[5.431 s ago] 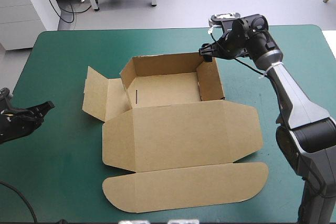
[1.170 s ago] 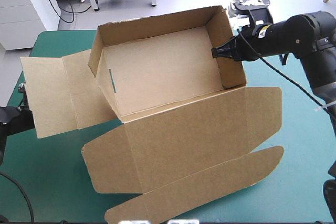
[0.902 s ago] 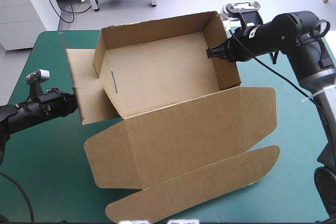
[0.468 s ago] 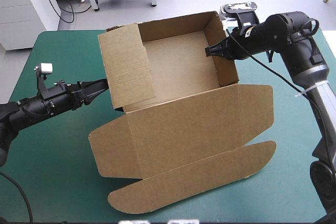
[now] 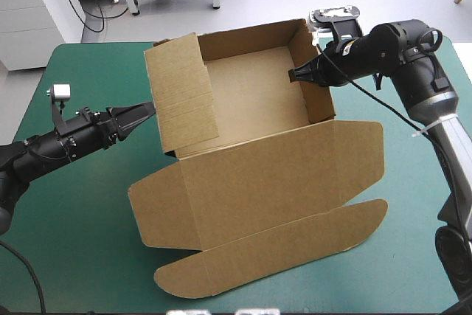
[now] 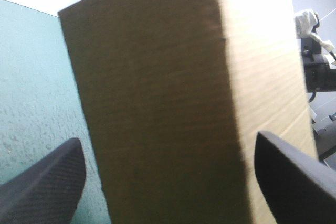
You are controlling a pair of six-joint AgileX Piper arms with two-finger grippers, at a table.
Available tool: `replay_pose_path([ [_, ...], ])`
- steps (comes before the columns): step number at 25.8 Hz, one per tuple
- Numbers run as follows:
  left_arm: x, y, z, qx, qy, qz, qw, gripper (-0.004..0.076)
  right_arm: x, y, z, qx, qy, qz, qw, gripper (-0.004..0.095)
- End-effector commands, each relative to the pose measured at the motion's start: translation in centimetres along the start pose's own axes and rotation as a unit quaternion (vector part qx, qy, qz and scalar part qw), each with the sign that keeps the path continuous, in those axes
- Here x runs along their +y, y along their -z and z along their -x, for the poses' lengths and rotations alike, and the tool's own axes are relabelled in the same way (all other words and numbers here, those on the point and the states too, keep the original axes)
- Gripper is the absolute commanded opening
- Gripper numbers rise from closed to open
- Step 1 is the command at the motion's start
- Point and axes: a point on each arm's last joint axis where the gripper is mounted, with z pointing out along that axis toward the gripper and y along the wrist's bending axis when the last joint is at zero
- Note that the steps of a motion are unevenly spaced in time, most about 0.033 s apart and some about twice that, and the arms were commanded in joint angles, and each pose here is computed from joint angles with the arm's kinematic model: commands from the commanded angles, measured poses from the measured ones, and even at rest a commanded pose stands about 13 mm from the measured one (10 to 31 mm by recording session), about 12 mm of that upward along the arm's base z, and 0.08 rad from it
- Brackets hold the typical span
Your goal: Fold the box
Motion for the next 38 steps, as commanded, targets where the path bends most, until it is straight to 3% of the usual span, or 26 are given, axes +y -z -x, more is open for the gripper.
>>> replay_pose_path([
  [1,-2.6,0.1,0.8,-0.014,-0.009,-0.073,0.997,0.062,0.3,1.8,0.6,-0.062,-0.002,0.003,0.998,-0.0002],
  [21,-4.5,-1.4,0.8,0.009,-0.01,-0.104,0.995,0.062,0.6,1.3,0.8,-0.083,0.01,0.018,0.996,0.0],
  [26,-4.3,-1.8,1.1,0.05,0.006,-0.017,0.999,0.062,2.0,1.2,1.1,-0.102,0.039,0.017,0.994,0.0],
  [30,-6.9,-3.4,2.0,0.1,-0.037,0.087,0.99,0.062,3.8,1.1,1.2,-0.114,0.061,0.017,0.991,0.0],
  [33,-7.9,-4.4,1.9,0.102,-0.038,0.176,0.978,0.0619,4.3,1.1,1.1,-0.115,0.064,0.022,0.991,0.0],
  [38,-8.1,-6.0,0.5,0.089,-0.032,0.26,0.961,0.0619,5.9,1.5,1.1,-0.131,0.077,0.021,0.988,0.0],
])
